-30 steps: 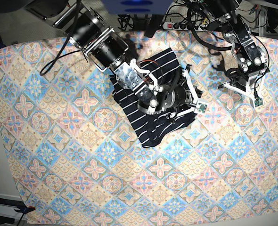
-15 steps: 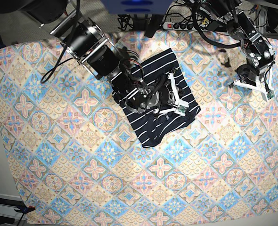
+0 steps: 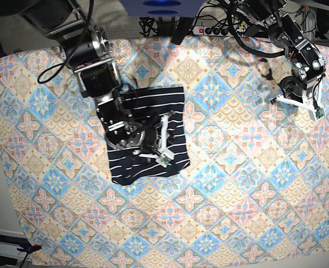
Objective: Fold the T-shirt properly
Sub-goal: 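Drag the folded shirt with the right gripper toward the cloth corner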
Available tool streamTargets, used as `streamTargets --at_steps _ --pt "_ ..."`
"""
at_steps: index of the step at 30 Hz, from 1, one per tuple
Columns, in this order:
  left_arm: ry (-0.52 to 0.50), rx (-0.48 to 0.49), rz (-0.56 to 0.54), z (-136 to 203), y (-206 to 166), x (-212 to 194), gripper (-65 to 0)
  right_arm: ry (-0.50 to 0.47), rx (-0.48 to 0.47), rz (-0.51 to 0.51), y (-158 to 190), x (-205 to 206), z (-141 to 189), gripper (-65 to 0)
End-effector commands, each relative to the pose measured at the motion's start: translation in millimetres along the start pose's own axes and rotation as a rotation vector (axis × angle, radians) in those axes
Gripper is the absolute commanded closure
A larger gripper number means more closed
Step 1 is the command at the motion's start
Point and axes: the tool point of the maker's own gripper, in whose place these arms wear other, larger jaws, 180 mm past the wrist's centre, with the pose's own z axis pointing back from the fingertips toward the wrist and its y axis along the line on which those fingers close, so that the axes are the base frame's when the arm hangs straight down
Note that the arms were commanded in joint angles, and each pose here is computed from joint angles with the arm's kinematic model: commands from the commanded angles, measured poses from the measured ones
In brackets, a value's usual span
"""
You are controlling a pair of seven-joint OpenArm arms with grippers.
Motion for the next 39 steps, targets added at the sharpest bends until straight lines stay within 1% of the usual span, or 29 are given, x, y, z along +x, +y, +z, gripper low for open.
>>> streamTargets --at_steps 1,4,6,8,11,15,17,23,26,32,35,39 --pt "-0.043 0.001 -0.004 2.8 1.2 13.0 0.0 0.049 -0.075 0.023 -29.4 -7.5 11.5 -2.5" --pt "-0.042 0.002 -0.005 2.5 1.6 13.0 0.0 0.08 -0.115 0.029 -51.9 -22.8 24.9 -2.5" --pt "-0.042 0.002 -0.005 2.5 1.6 13.0 0.0 0.089 -0.133 0.035 -63.0 -25.8 31.6 -2.5" --pt "-0.043 0.001 -0.005 2.5 1.3 13.6 0.0 0.116 -0.165 0.036 -80.0 -40.4 44.0 -2.5" --pt "-0.044 0.001 -0.004 2.4 1.0 14.2 0.0 0.136 -0.195 0.04 -96.6 -51.8 56.9 -2.5" --pt "-0.044 0.001 -0.004 2.4 1.0 14.2 0.0 0.115 -0.234 0.063 -114.7 -46.4 71.1 -2.5" --pt "-0.044 0.001 -0.004 2.4 1.0 14.2 0.0 0.071 -0.259 0.111 -117.6 -21.1 78.3 -2.5" --pt "-0.044 -0.004 -0.006 1.9 -0.9 14.3 0.0 0.02 -0.312 0.251 -84.6 19.8 102.9 -2.5" --pt "-0.044 -0.005 -0.005 1.8 -1.6 14.5 0.0 0.021 -0.315 0.28 -60.7 17.8 111.1 -2.5" --pt "-0.043 -0.008 -0.004 1.4 -2.8 14.2 0.0 0.089 -0.264 0.258 -24.8 -19.3 106.9 -2.5" --pt "-0.054 -0.016 0.002 0.9 -6.8 18.7 0.0 0.102 -0.222 0.22 -7.7 -33.9 95.8 -2.5" --pt "-0.026 -0.023 0.013 -6.6 -8.8 12.3 0.0 0.141 -0.178 0.175 3.1 -51.7 81.2 -2.5"
